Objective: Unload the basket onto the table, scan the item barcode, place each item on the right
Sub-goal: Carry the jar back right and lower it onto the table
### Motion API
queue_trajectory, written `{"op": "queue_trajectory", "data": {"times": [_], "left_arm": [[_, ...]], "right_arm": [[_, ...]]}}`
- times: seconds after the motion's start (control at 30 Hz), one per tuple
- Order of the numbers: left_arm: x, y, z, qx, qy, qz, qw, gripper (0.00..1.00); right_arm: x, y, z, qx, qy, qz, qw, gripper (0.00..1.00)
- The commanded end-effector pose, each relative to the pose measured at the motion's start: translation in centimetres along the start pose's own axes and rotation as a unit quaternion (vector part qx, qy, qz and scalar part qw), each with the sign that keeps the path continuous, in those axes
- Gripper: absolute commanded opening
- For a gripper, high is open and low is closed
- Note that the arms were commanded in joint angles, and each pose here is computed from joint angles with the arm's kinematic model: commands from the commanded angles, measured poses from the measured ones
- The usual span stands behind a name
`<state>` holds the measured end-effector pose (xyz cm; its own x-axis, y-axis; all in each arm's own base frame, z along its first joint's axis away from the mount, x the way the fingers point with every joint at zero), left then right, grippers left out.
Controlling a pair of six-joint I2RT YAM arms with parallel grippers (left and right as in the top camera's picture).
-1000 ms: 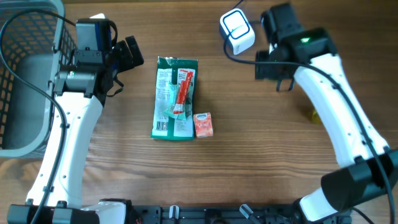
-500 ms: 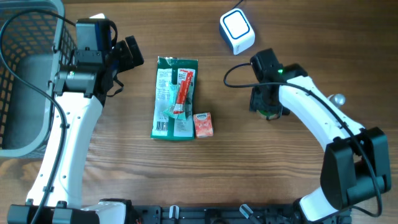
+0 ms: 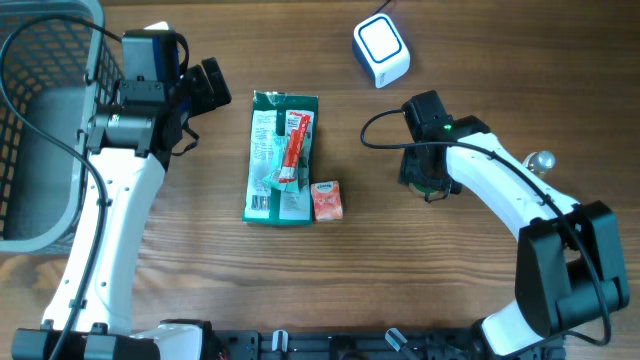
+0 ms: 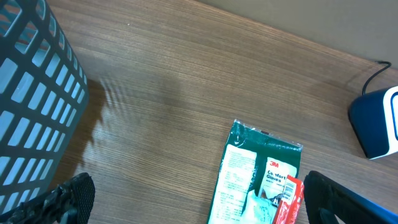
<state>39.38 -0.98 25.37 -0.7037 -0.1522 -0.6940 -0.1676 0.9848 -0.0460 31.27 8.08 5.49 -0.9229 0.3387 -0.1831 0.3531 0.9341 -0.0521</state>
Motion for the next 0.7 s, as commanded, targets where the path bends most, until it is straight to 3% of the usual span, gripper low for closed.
{"op": "queue_trajectory", "data": {"times": [0.0,0.5,0.63,0.67], "left_arm": [[-0.6,0.21,-0.34,-0.004,-0.01,0.006,1.0,1.0],[-0.6,0.21,-0.34,-0.004,-0.01,0.006,1.0,1.0],[-0.6,0.21,-0.34,-0.004,-0.01,0.006,1.0,1.0],[-0.6,0.21,-0.34,-0.004,-0.01,0.006,1.0,1.0]], "right_arm": [[0.14,0.05,0.03,-0.004,0.002,0.008,1.0,0.17],[-0.46,-0.04,0.04,0.002,-0.014,-0.033,0.999,0.22],[-0.5,-0.11,0.04,0.004,-0.015,-0.043,0.999,0.34],[-0.5,-0.11,0.04,0.004,-0.015,-0.043,0.999,0.42]]}}
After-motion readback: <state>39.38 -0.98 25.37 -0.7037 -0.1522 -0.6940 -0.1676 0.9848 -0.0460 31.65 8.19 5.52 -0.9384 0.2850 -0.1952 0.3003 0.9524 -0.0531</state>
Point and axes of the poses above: each gripper's point midway between its finger pads, its own z axis out along the fingers, its own y axis along the line the jaws close on, x = y × z, the point moved 2 cm from there along -z, back along the fingers, and after that the axes turned 8 degrees about z, right-handed, at the moved point
